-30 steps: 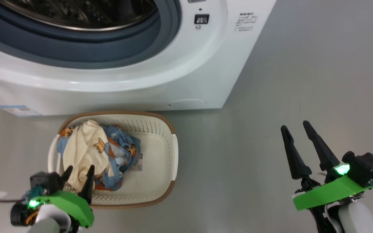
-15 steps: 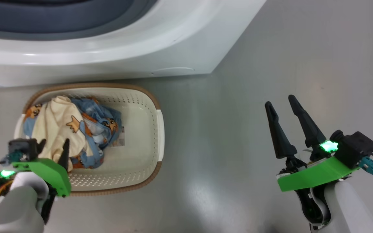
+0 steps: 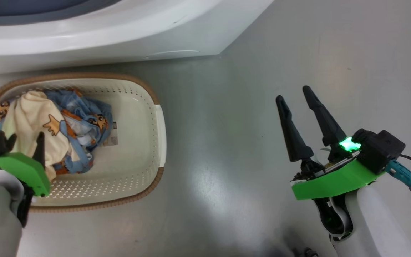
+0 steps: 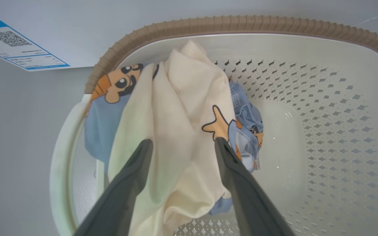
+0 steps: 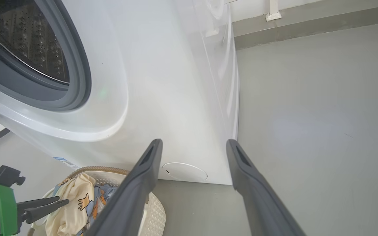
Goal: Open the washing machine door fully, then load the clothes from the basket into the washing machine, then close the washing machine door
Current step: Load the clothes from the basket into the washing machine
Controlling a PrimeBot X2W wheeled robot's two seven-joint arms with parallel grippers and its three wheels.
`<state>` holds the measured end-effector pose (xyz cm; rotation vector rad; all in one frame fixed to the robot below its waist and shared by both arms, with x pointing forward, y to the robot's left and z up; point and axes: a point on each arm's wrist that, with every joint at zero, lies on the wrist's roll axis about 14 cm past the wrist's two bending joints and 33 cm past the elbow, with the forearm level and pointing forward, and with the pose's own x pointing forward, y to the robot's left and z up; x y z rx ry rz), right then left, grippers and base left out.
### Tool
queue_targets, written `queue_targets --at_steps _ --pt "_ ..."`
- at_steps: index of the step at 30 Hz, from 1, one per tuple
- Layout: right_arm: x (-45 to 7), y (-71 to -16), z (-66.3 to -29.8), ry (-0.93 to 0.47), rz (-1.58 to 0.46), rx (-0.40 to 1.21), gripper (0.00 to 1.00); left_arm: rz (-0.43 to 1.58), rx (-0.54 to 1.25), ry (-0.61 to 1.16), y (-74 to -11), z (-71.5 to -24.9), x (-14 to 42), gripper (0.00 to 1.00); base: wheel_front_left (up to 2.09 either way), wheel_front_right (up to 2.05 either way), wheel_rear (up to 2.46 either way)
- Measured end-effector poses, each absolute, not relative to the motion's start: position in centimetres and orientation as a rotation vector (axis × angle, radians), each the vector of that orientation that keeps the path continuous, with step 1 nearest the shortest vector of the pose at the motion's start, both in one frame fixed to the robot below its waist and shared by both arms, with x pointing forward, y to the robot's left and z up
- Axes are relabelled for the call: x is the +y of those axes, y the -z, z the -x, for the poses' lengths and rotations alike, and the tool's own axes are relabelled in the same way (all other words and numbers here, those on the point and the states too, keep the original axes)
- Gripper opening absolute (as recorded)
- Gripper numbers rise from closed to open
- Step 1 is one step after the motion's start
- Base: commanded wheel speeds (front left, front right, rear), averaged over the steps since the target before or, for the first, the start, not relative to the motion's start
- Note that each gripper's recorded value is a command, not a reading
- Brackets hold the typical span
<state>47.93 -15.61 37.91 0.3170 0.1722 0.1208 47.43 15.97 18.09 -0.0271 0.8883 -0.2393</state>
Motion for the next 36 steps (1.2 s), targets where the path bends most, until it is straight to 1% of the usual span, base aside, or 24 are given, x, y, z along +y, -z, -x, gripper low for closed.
queue_targets --at_steps 7,20,21,22,24,25,30,36 --pt "-15.8 -37.4 -48.4 -0.117 -0.312 0.174 1.0 0.02 0.909 0.242 -16.7 -48.4 16.0 1.0 0.0 0.0 0.0" --pt "-15.5 -36.8 -48.4 -0.121 -0.31 0.185 1.0 0.008 0.999 0.312 -14.7 -47.6 14.4 1.0 0.0 0.0 0.0" --pt "-15.5 -36.9 -48.4 -0.122 -0.309 0.183 1.0 0.005 0.995 0.324 -14.9 -47.6 14.2 0.89 0.0 0.0 0.0" --pt "-15.5 -37.0 -48.4 -0.123 -0.309 0.181 1.0 0.007 0.994 0.325 -15.0 -47.7 14.1 0.47 0.0 0.0 0.0" --pt "-15.4 -37.2 -48.4 -0.126 -0.31 0.178 1.0 0.004 0.992 0.328 -15.1 -47.7 14.2 0.09 0.0 0.0 0.0" --pt "-15.4 -37.3 -48.4 -0.126 -0.31 0.176 1.0 0.002 0.99 0.328 -15.3 -47.7 14.3 0.0 0.0 0.0 0.0" --pt "-15.3 -38.2 -48.4 -0.137 -0.307 0.157 1.0 0.017 0.964 0.321 -16.5 -48.1 14.4 0.0 0.0 0.0 0.0" --pt "-15.2 -39.5 -48.5 -0.15 -0.299 0.13 1.0 0.04 0.933 0.316 -17.9 -47.2 14.3 0.0 0.0 0.0 0.0"
